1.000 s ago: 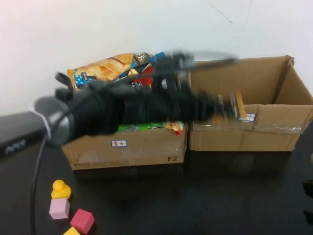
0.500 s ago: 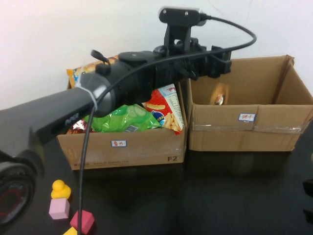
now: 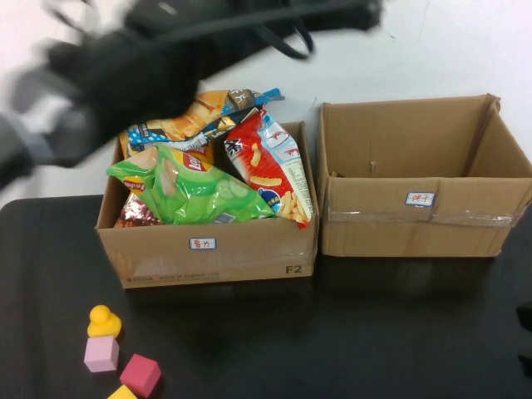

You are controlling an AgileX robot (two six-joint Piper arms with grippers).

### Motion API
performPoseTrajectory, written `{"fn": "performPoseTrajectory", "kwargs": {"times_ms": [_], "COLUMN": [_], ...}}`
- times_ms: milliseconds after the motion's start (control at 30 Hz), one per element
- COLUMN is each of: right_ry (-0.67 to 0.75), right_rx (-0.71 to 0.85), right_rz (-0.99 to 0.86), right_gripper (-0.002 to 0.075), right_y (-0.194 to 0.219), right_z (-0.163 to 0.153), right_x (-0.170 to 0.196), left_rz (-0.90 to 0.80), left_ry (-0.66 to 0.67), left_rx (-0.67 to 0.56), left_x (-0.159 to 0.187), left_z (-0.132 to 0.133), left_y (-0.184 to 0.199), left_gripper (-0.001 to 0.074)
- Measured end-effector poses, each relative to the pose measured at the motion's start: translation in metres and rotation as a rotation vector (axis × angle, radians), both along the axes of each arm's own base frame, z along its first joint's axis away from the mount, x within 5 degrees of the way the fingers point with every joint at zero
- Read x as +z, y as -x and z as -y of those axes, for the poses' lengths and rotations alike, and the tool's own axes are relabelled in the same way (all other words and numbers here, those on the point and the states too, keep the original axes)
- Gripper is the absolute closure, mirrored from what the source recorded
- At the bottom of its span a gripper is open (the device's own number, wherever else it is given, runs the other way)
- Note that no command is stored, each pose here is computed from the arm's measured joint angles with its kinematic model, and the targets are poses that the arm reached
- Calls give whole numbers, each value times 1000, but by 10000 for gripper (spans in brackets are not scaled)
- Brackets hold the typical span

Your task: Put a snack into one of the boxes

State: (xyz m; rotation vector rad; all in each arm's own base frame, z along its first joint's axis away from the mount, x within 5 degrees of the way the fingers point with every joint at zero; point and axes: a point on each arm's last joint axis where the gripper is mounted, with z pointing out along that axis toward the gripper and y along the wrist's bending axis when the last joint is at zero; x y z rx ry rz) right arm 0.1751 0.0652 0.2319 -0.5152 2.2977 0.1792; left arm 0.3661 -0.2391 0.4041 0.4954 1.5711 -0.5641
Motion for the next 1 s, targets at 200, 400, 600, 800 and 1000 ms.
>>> {"fn": "performPoseTrajectory", "kwargs": {"times_ms": [200, 400, 600, 800, 1000], "right_ry": [-25, -37, 15, 17, 27], "right_rx": [-3, -2, 38, 44, 49], "right_rz": [69, 105, 62, 166, 149], "right_gripper": [727, 727, 727, 727, 727], "right_y": [6, 11, 16, 8, 10], "right_z": [2, 4, 5, 4, 4], "right_x": [12, 19, 44, 81, 86], "left_rz": [216, 188, 21, 102, 41], "left_ry": [-75, -179, -225, -88, 55], "left_rx": [186, 704, 902, 497, 292], "left_x": [51, 64, 59, 70, 65], "left_z": [-50, -122, -135, -80, -46], "left_y": [50, 83, 131, 159, 183], "left_gripper": [734, 736, 736, 736, 736]}}
